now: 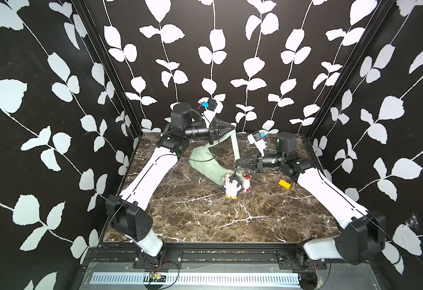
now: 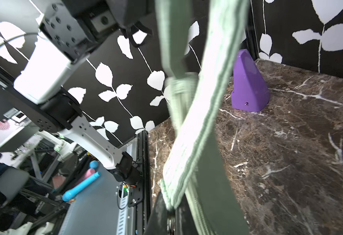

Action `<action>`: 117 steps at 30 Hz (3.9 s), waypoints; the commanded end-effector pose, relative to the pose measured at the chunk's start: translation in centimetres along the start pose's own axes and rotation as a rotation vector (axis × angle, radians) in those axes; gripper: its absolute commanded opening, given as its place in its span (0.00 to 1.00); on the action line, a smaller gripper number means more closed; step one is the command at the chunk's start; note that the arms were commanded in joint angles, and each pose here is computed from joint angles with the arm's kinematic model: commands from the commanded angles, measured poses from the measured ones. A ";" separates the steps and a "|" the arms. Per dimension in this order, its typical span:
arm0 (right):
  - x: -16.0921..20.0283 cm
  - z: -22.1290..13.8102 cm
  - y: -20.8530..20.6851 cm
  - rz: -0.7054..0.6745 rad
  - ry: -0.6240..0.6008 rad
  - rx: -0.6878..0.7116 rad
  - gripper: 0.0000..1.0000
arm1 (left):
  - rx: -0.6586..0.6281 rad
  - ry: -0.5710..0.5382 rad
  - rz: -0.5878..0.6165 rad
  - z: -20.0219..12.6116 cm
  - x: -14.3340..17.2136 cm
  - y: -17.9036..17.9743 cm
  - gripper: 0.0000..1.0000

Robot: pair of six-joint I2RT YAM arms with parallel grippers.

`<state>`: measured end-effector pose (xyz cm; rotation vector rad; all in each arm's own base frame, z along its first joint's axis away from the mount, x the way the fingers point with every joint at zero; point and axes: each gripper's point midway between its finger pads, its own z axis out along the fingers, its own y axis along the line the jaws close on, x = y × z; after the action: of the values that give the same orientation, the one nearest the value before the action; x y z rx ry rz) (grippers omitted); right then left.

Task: Remove the decoration from the bag
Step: Pick up the bag from the center of the board, then remove the decoration item from the bag.

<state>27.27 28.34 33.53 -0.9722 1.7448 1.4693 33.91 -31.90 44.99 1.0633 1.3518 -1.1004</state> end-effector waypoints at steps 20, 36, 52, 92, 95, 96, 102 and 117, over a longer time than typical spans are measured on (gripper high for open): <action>-4.2 -1.8 3.2 -0.021 -0.173 0.042 0.00 | -0.033 0.021 -0.084 0.2 2.4 1.5 0.73; -3.5 -2.5 5.0 -0.105 -0.151 0.042 0.00 | 0.272 0.069 -0.156 -1.1 6.5 -7.7 0.73; -4.8 -1.6 4.8 -0.084 -0.127 -0.049 0.00 | 0.364 0.075 -0.134 -1.4 8.3 -10.1 0.67; -5.9 -1.4 5.2 -0.104 -0.116 -0.087 0.00 | 0.295 0.059 -0.153 -1.0 10.4 -9.2 0.52; -5.8 -1.4 5.1 -0.103 -0.115 -0.087 0.00 | 0.297 0.047 -0.142 -0.9 10.4 -9.1 0.49; -5.8 -1.4 5.1 -0.104 -0.116 -0.086 0.00 | 0.297 0.046 -0.143 -0.8 10.4 -9.1 0.48; -5.8 -1.3 5.1 -0.103 -0.114 -0.088 0.00 | 0.303 0.040 -0.140 -0.7 10.2 -9.0 0.50; -5.7 -1.4 5.1 -0.104 -0.109 -0.090 0.00 | 0.304 0.037 -0.165 -0.6 10.0 -8.8 0.33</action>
<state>26.44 28.29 38.84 -0.9346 1.6470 1.5444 25.13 -32.78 34.71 1.1936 1.3880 -1.4451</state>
